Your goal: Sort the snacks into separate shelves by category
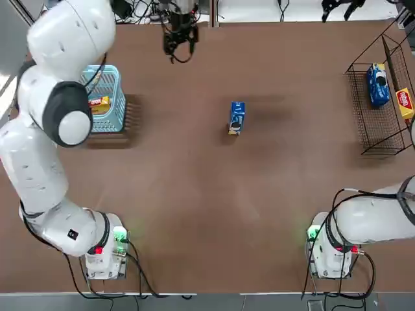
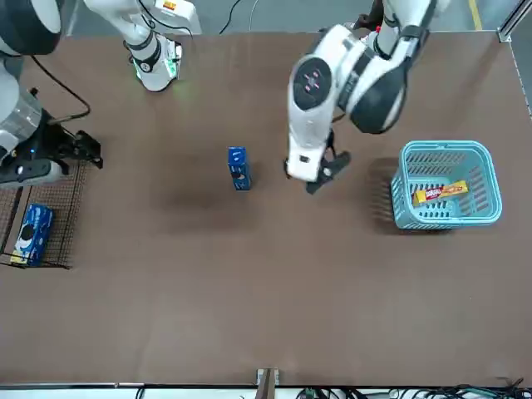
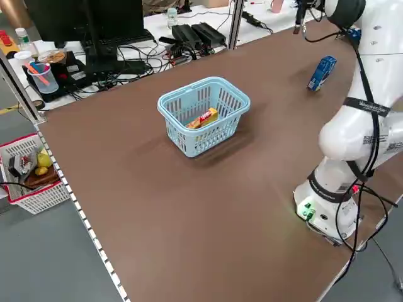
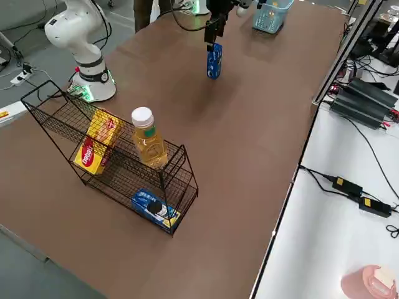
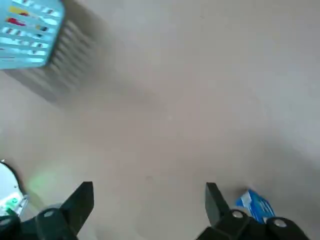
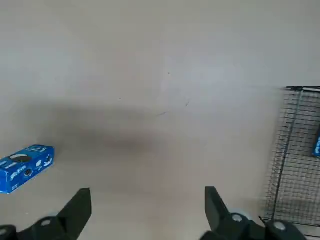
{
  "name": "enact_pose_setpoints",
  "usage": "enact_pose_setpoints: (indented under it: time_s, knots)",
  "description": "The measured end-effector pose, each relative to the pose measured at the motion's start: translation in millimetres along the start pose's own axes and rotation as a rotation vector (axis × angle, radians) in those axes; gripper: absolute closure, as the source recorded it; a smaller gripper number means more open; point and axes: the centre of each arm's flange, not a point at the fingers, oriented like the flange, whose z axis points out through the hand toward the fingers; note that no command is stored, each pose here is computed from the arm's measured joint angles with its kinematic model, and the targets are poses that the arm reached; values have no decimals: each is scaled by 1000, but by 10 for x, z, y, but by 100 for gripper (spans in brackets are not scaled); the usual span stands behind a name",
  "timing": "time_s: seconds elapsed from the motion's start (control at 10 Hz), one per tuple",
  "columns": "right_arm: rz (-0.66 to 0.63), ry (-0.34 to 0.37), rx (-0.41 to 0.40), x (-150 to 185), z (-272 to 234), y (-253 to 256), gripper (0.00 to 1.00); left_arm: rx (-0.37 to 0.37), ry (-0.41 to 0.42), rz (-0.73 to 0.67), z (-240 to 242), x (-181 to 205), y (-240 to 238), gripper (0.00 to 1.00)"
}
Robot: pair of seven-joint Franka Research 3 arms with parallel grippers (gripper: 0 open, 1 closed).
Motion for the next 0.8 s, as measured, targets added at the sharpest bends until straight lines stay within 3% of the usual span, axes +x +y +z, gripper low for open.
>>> enact_pose_setpoints:
  time_s: [0.4,0.8]
  knots:
    - [88,7,6,51,289,-1198,0,-42,26,-264,53,1109,-1245,4]
    - [15,-45,-7,-18,940,-2291,0,-63,53,-454,480,1792,-2608,4]
